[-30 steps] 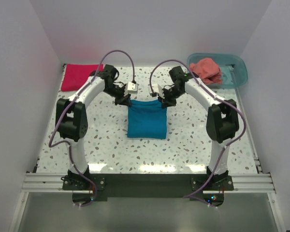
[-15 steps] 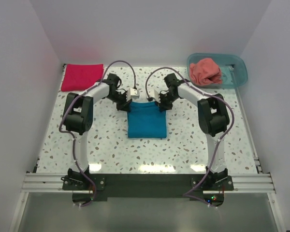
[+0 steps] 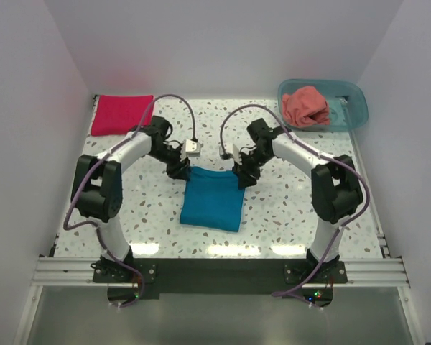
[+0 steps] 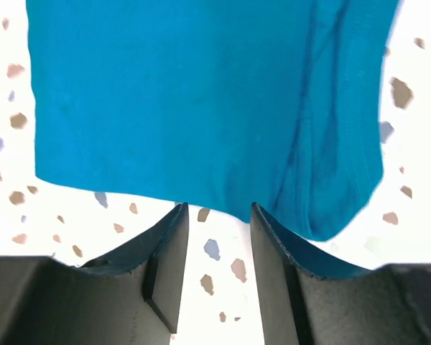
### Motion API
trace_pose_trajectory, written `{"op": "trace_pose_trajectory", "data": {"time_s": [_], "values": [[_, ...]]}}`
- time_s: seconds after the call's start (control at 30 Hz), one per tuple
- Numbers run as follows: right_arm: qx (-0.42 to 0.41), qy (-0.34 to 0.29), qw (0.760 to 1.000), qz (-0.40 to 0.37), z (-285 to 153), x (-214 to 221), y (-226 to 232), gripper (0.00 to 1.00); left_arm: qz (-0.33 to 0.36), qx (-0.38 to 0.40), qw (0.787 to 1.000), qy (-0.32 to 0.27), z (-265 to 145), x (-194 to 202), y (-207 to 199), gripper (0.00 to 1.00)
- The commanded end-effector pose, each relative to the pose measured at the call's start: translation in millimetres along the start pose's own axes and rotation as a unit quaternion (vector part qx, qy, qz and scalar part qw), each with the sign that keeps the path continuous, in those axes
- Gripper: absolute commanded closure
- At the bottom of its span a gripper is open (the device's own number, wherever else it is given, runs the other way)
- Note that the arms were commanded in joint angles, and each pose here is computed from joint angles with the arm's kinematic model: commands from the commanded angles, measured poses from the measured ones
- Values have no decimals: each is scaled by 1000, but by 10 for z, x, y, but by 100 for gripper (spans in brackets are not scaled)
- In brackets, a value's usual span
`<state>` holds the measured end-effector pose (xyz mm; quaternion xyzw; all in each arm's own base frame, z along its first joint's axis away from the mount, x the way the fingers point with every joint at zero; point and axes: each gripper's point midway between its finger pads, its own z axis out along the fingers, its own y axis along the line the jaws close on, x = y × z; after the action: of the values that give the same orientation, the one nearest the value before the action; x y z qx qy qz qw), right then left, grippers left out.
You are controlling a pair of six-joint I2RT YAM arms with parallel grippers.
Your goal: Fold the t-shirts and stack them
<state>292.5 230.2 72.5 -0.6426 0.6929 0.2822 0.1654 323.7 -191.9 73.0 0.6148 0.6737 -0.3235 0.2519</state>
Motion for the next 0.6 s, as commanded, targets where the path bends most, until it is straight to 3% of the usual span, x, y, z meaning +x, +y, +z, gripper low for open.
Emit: {"op": "trace_pose_trajectory", "data": {"time_s": [0.0, 0.27, 0.43, 0.57], "values": [[23, -87, 990, 105, -334, -362, -150, 56, 55, -42, 995, -69, -183, -484, 82, 52], [55, -154, 938, 305, -253, -575, -778, 84, 93, -16, 994, -56, 402, -732, 112, 52], [58, -168, 916, 358, -203, -592, -972, 90, 91, 0, 995, -46, 673, -714, 154, 52], [57, -166, 913, 369, -124, -550, -1027, 92, 69, 22, 997, -28, 841, -586, 172, 52]]}}
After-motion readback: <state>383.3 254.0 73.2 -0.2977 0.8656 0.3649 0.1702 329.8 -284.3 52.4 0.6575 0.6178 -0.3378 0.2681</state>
